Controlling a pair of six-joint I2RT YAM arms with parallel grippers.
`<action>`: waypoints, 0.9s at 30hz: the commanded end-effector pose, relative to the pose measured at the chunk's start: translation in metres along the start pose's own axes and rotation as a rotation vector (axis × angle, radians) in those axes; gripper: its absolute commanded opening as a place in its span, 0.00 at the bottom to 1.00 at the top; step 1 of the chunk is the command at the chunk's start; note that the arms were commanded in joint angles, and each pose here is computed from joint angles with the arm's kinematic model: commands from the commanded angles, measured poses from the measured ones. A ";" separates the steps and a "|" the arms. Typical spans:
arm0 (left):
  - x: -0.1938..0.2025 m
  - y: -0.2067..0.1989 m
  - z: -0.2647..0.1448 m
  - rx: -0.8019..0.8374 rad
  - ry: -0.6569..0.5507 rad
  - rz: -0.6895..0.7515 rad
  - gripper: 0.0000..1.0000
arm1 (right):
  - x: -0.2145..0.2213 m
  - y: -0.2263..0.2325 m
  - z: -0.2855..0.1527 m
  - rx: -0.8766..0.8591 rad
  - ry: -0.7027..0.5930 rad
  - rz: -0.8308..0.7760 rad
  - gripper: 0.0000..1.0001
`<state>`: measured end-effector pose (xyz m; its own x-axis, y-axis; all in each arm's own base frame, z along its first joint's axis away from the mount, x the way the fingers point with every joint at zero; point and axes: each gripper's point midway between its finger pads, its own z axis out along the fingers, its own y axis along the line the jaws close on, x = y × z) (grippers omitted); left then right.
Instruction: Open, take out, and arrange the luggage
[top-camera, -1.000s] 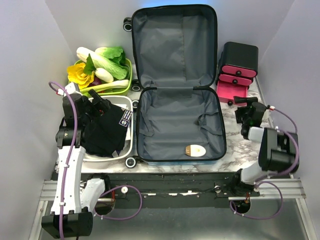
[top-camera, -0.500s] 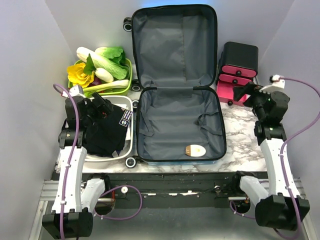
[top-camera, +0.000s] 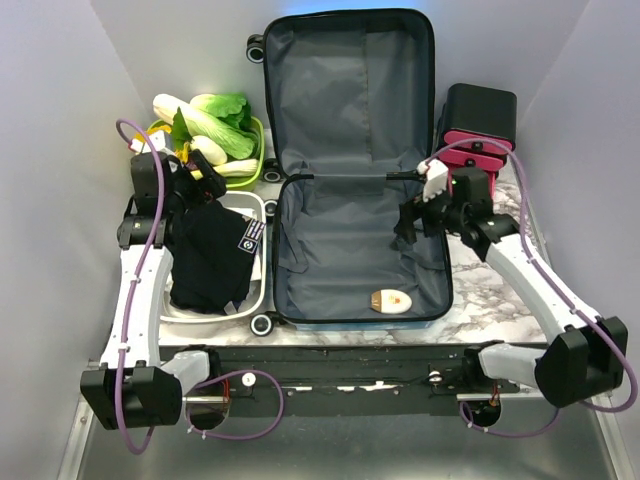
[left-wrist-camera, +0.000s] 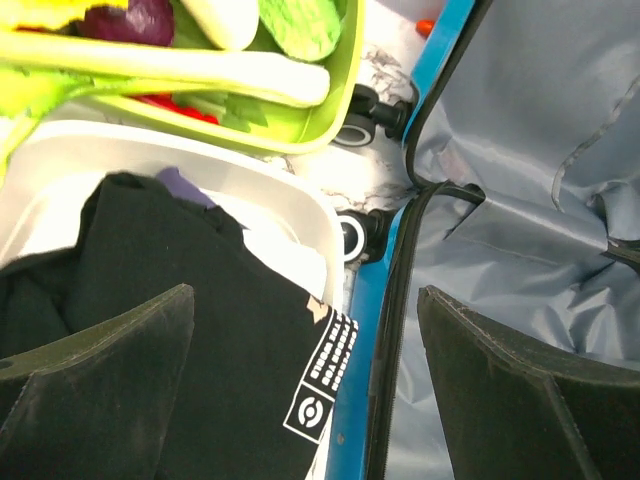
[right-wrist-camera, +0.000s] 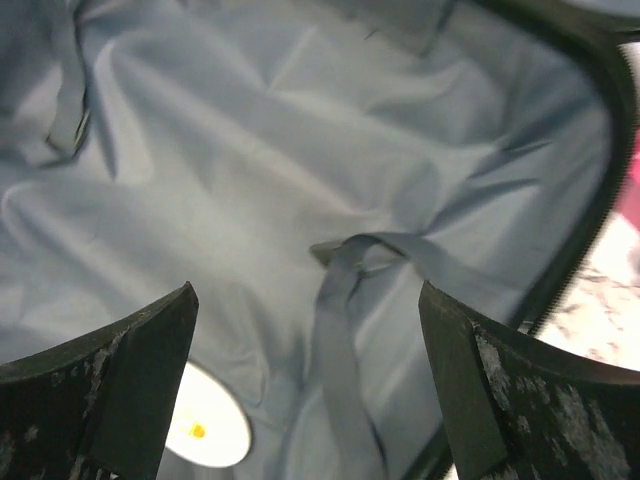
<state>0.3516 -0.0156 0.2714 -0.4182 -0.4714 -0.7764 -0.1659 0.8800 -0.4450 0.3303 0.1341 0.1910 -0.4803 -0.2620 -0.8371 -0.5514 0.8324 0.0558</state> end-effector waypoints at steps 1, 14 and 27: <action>-0.027 -0.006 -0.004 0.022 -0.072 0.118 0.99 | 0.026 0.034 -0.001 -0.109 0.160 -0.068 1.00; -0.036 -0.015 0.005 0.084 -0.085 0.241 0.99 | 0.079 0.094 0.004 -0.286 0.490 -0.083 1.00; -0.031 -0.004 0.027 0.069 -0.020 0.261 0.99 | 0.139 0.123 -0.035 -0.136 0.837 0.175 0.98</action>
<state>0.3859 -0.0063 0.2776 -0.4370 -0.2491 -0.8643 -0.0281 0.9642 -0.2637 0.1862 0.1961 0.1049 -0.7502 -0.6007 -0.2765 -0.6607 0.6978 0.2766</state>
